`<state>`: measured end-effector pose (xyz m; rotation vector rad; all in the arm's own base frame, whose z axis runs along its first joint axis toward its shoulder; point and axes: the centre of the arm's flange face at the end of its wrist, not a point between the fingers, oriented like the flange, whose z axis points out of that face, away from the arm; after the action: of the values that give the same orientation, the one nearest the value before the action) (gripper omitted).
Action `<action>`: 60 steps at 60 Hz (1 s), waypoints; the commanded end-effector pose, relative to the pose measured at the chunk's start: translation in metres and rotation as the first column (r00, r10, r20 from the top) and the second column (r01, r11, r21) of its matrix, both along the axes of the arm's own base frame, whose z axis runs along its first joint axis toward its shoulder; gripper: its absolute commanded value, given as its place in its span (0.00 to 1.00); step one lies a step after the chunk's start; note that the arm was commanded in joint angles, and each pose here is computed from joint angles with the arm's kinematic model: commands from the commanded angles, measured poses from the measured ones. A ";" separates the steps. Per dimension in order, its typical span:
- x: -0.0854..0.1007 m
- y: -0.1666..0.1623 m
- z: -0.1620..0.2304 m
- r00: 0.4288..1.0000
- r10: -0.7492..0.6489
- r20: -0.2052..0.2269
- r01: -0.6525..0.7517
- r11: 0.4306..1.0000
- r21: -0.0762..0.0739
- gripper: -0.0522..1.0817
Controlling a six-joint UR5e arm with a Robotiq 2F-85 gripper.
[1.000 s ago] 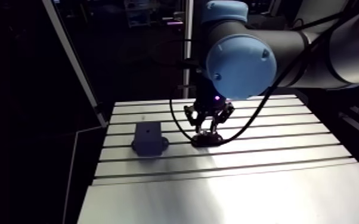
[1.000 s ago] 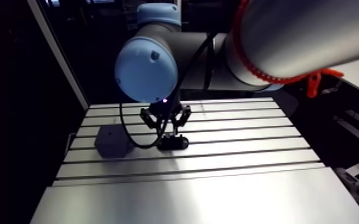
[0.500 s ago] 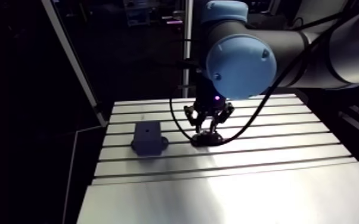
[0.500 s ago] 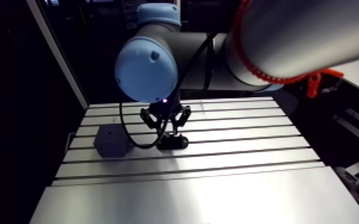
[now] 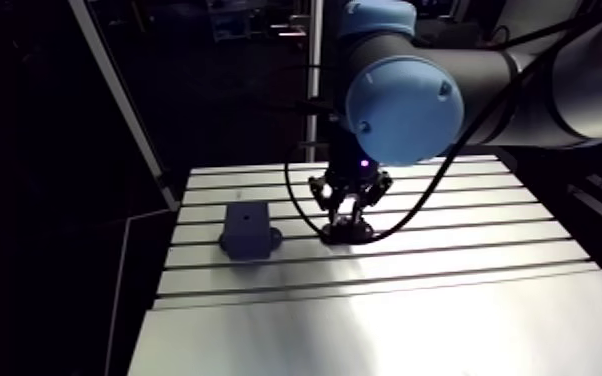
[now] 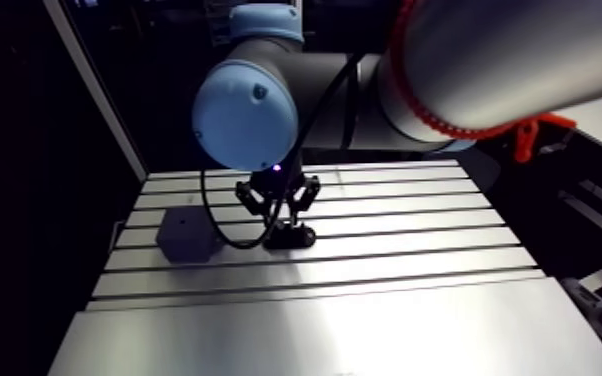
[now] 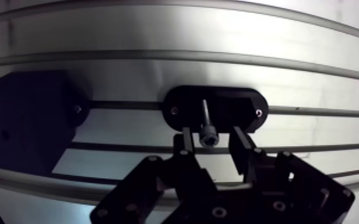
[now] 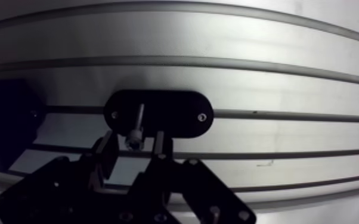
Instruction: Pick up the M10 bolt and insert it into the hole until fully seated.
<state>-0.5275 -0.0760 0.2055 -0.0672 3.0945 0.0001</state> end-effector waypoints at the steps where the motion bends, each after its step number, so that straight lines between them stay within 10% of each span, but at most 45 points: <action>1: 0.000 0.000 -0.001 1.000 0.004 0.002 -0.004 1.000 0.000 0.56; 60: -0.003 0.000 -0.003 1.000 0.010 0.004 -0.010 1.000 -0.002 0.64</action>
<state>-0.5297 -0.0756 0.2024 -0.0733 3.0897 -0.0022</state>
